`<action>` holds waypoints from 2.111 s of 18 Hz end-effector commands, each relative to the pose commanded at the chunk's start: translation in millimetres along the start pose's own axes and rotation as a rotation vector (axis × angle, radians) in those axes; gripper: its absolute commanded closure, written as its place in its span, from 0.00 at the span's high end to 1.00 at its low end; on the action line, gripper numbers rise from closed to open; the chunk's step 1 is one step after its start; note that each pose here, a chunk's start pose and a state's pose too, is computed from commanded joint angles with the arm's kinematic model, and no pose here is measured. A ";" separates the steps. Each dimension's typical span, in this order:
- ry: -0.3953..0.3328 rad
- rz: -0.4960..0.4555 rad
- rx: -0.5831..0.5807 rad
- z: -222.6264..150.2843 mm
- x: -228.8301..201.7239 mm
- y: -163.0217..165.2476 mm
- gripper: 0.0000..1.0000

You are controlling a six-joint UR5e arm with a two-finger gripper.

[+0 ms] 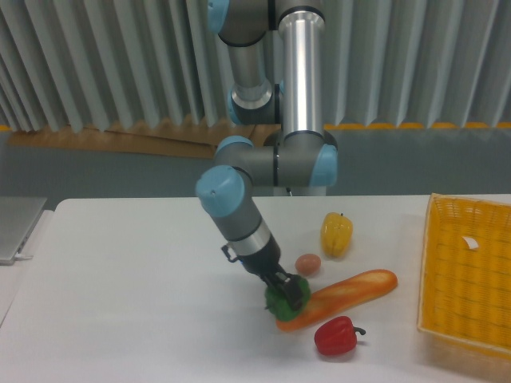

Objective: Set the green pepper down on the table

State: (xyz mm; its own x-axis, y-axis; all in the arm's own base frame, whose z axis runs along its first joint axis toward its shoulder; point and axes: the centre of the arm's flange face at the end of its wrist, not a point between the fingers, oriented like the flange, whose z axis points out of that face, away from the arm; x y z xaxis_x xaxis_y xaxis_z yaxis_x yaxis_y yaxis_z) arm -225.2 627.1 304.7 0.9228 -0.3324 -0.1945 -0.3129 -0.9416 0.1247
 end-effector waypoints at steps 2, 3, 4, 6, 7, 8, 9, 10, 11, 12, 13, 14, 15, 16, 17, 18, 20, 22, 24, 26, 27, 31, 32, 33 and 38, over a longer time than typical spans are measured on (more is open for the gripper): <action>0.014 0.028 0.018 -2.6 15.5 -13.2 0.48; 0.040 0.042 0.033 -2.1 23.1 -17.0 0.48; 0.067 0.047 0.052 -1.3 28.5 -21.0 0.48; 0.081 0.060 0.068 -4.2 39.3 -28.2 0.48; 0.084 0.057 0.074 -5.5 40.5 -29.0 0.48; 0.091 0.057 0.084 -6.1 42.0 -30.5 0.48; 0.104 0.056 0.093 -4.3 43.2 -32.1 0.48; 0.107 0.053 0.090 -1.8 45.0 -34.0 0.48; 0.105 0.055 0.084 -0.6 50.4 -38.3 0.49; 0.102 0.053 0.085 -0.6 52.6 -40.3 0.49; 0.101 0.052 0.086 -0.9 53.3 -41.0 0.50; 0.095 0.048 0.088 -3.4 52.1 -41.0 0.53; 0.093 0.046 0.088 -4.3 51.9 -40.6 0.56; 0.084 0.041 0.081 -5.8 52.3 -39.7 0.58; 0.066 0.029 0.069 -7.6 50.5 -37.8 0.67; 0.056 0.033 0.063 -9.5 50.1 -37.5 0.91; 0.054 0.035 0.062 -9.7 50.7 -37.8 1.00; 0.052 0.039 0.066 -11.7 49.7 -38.4 1.00; 0.045 0.036 0.070 -14.9 46.8 -38.7 1.00; 0.037 0.029 0.075 -19.7 41.2 -35.2 1.00; 0.027 0.028 0.084 -29.0 36.1 -28.5 1.00; 0.001 0.120 0.085 -53.4 -9.1 28.9 1.00; 0.016 0.156 0.078 -55.0 -16.6 43.1 1.00; 0.030 0.163 0.073 -57.1 -28.5 59.8 1.00; 0.076 0.203 0.038 -63.3 -70.2 125.9 1.00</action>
State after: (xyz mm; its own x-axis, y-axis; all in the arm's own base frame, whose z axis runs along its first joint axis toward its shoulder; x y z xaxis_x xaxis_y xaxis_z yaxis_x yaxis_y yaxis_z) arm -315.1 535.3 395.7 0.8539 -0.5117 -0.0952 -0.5009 -0.8575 0.1171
